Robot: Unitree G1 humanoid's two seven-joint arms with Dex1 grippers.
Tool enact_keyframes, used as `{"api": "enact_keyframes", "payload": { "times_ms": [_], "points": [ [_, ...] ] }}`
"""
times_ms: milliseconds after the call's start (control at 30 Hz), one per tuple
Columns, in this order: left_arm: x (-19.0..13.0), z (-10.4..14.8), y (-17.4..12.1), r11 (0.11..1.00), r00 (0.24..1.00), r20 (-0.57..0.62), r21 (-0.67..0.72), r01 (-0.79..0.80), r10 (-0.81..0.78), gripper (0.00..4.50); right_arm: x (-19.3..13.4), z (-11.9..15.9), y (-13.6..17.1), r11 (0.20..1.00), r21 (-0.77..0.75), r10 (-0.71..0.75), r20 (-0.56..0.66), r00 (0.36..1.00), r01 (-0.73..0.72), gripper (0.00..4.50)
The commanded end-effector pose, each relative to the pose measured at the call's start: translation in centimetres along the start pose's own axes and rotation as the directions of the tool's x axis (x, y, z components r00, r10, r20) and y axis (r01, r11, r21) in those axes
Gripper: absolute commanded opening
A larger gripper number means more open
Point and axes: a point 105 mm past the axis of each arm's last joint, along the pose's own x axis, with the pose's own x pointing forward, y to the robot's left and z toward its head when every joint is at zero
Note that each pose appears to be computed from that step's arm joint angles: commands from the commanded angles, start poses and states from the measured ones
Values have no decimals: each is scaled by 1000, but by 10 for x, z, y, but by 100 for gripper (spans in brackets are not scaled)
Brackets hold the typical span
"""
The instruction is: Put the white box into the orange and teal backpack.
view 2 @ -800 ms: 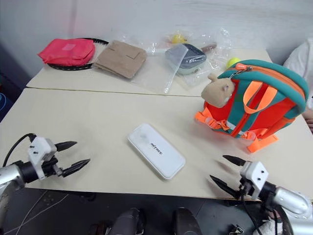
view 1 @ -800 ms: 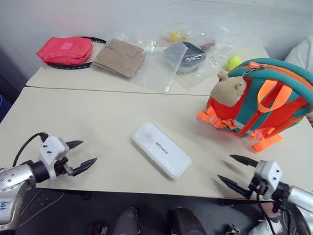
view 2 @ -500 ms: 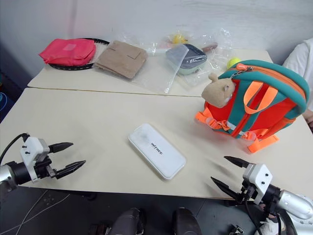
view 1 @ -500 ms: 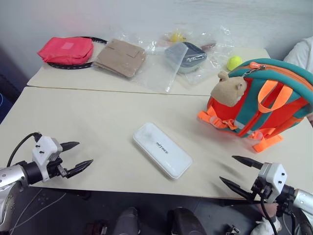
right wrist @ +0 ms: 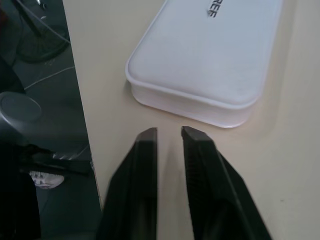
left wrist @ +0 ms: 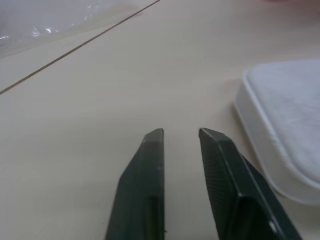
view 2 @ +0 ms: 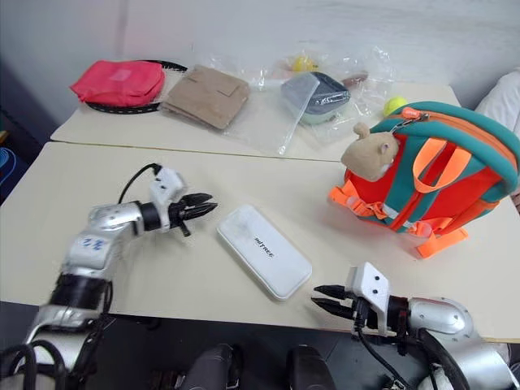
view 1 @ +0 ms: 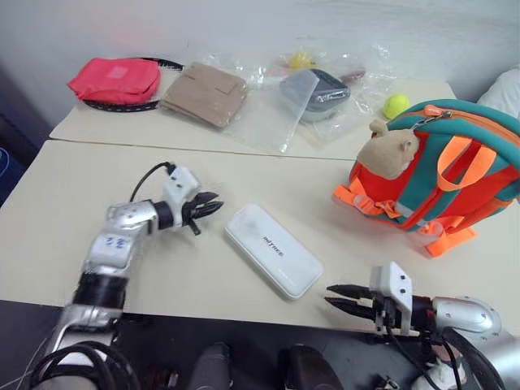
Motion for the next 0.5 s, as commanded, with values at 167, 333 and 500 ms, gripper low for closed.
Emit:
{"api": "enact_keyframes", "payload": {
  "times_ms": [167, 333, 500],
  "points": [
    [17, 15, -14, 994, 994, 40, 54, 96, -98, 18, 20, 0, 3, 1000, 13, 10, 19, 1000, -10, 0],
    [13, 6, -32, 983, 984, 13, 45, 176, -176, 18, 28, 1, -7, 999, 2, -45, 51, 998, 45, 0],
    [5, -8, -47, 977, 977, -7, -2, 214, -214, 18, 27, -1, -29, 994, -15, -105, 46, 993, 105, 0]
  ]
}}
